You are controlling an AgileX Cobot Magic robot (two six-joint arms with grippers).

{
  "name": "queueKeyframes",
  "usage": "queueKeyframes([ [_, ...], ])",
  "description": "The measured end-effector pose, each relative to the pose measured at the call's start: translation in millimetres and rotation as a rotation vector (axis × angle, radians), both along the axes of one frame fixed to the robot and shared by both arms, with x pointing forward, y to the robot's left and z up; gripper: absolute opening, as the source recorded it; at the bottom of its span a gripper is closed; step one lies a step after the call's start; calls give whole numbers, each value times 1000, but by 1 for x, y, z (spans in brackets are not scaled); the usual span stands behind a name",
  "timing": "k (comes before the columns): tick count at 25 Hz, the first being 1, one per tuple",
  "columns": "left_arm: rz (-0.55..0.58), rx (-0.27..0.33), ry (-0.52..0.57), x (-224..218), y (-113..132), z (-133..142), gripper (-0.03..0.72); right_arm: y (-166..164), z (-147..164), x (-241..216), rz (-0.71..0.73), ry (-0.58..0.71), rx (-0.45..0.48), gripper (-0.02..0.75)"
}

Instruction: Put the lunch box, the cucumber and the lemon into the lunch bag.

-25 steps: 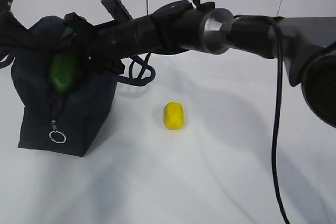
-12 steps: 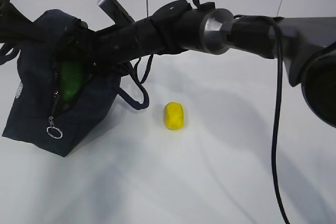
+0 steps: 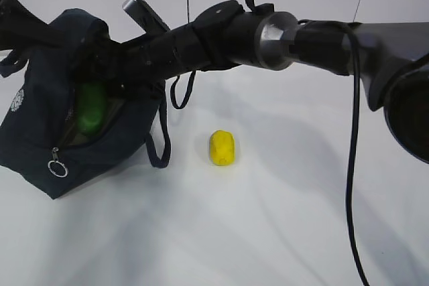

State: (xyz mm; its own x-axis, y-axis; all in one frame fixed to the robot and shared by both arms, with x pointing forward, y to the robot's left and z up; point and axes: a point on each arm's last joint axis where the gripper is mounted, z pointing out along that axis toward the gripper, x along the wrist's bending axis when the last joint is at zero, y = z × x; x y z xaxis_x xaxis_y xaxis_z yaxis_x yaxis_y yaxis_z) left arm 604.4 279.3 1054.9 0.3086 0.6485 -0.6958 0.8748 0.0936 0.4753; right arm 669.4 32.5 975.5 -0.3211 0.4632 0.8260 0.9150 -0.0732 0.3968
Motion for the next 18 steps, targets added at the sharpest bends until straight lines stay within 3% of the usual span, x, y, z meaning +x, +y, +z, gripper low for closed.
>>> queueKeyframes([
  [11,-5,-3,2,-1,1,0,-9,-1,-2,-2,34,17,0,426],
  [18,69,-9,3,0,27,0,-8,-21,-2,2,127,42,7,426],
])
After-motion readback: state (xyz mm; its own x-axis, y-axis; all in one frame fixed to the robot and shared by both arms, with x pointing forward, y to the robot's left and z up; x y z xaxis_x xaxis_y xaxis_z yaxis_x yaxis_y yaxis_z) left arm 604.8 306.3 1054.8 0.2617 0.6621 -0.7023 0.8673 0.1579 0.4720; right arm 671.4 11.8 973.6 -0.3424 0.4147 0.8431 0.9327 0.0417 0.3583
